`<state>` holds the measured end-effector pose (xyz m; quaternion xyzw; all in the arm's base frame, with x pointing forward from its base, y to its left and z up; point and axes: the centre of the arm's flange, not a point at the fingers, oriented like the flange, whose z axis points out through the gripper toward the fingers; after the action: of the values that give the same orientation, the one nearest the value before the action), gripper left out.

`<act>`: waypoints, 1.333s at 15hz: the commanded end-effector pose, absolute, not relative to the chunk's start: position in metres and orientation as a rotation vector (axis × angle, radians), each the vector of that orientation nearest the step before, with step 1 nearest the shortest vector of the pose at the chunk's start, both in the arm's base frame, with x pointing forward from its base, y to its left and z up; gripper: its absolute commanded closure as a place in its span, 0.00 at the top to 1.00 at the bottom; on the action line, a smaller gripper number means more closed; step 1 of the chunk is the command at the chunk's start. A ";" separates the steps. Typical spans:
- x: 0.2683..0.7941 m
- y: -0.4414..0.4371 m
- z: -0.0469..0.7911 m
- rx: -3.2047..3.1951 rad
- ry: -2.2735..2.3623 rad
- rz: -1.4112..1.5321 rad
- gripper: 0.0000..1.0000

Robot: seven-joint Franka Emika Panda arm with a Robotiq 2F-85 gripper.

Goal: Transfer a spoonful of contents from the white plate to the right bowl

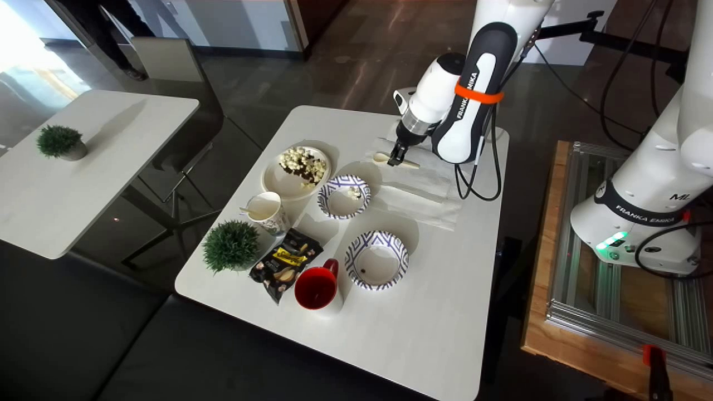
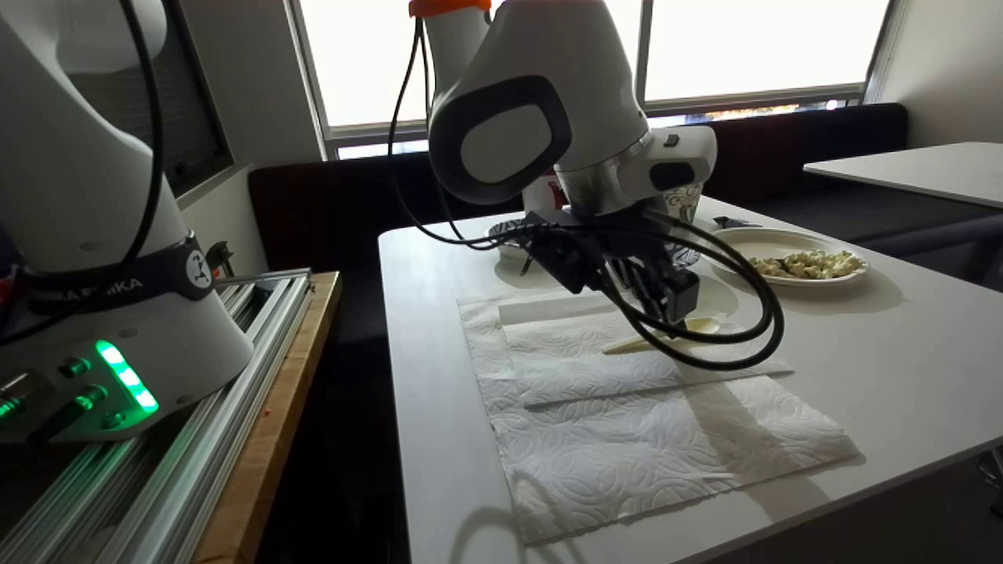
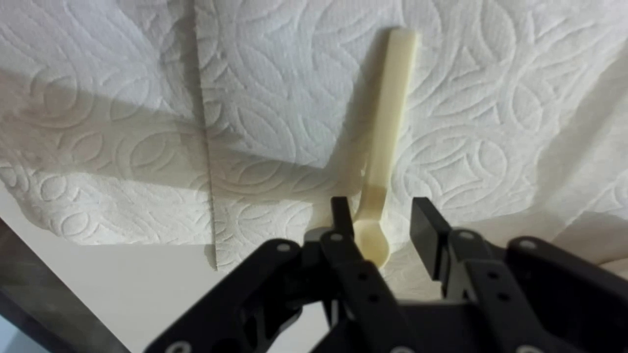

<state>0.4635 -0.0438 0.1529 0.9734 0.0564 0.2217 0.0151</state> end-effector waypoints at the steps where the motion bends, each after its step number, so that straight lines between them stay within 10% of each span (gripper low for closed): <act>1: 0.469 -0.048 0.147 3.041 0.161 0.688 0.39; 6: 0.463 -0.046 0.150 3.049 0.158 0.674 0.03; 20: 0.431 -0.081 0.218 2.910 0.350 0.454 0.13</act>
<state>0.4305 -0.0814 0.2178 0.9774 0.1179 0.1523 0.0876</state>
